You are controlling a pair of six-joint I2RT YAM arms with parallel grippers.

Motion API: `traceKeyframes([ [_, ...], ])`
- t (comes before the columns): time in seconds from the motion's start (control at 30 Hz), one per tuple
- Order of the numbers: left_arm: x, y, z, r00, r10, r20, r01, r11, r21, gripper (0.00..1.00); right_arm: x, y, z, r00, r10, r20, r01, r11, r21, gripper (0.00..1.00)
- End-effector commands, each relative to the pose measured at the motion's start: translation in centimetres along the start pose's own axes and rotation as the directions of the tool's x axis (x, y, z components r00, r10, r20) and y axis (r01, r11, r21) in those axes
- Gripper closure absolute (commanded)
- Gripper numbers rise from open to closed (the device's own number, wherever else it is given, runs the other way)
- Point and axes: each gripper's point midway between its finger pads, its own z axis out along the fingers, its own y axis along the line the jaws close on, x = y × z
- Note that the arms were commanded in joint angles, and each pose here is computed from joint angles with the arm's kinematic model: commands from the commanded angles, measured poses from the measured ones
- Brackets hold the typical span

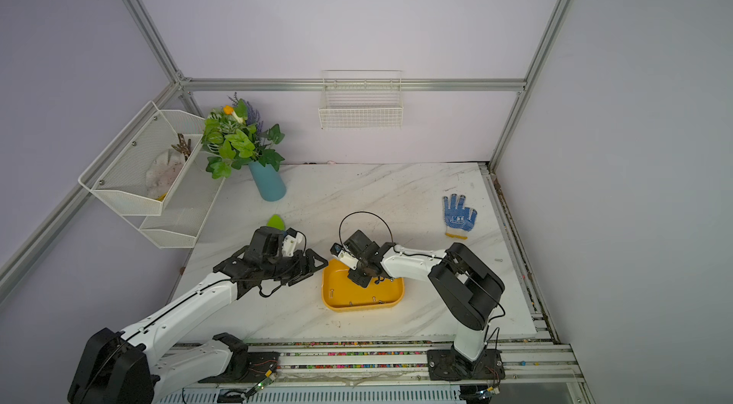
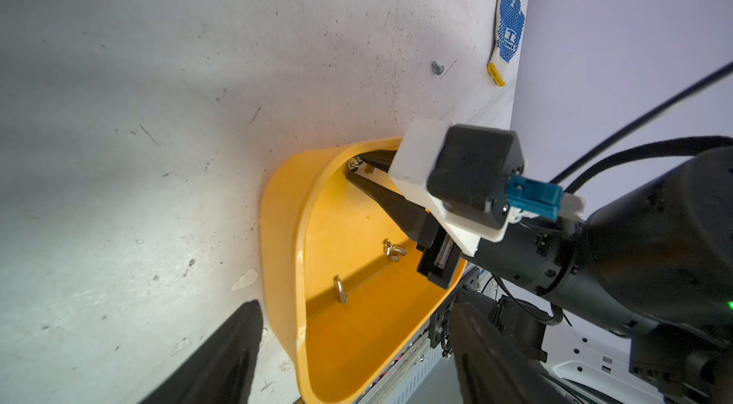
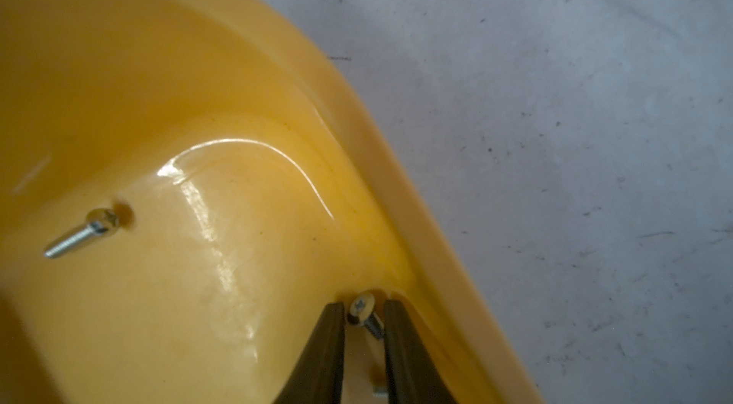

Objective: Take out the screws from the storage box
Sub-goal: Pick up the screw from the storage box.

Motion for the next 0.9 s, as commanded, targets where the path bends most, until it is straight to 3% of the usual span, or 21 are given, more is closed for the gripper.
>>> traceKeyframes([
  [0.0, 0.4, 0.4, 0.0, 1.0, 0.007, -0.013, -0.007, 1.0, 0.0, 0.21, 1.6, 0.5, 0.9, 0.998, -0.005, -0.067, 0.004, 1.0, -0.021, 0.82],
  [0.33, 0.4, 0.5, -0.1, 1.0, 0.008, -0.005, -0.008, 1.0, -0.001, 0.21, 3.1, 0.9, 1.9, 0.99, 0.021, -0.142, -0.025, 0.999, -0.025, 0.97],
  [0.7, 0.3, 0.3, -0.2, 1.0, 0.011, -0.002, -0.011, 1.0, 0.003, 0.21, -2.6, -0.1, -3.7, 0.99, 0.126, 0.069, -0.125, 0.992, -0.027, 1.0],
  [0.87, 0.0, -0.1, -0.3, 1.0, 0.02, 0.005, -0.02, 1.0, 0.008, 0.21, -2.2, -0.6, -4.5, 0.983, 0.166, 0.078, -0.163, 0.986, -0.046, 1.0],
])
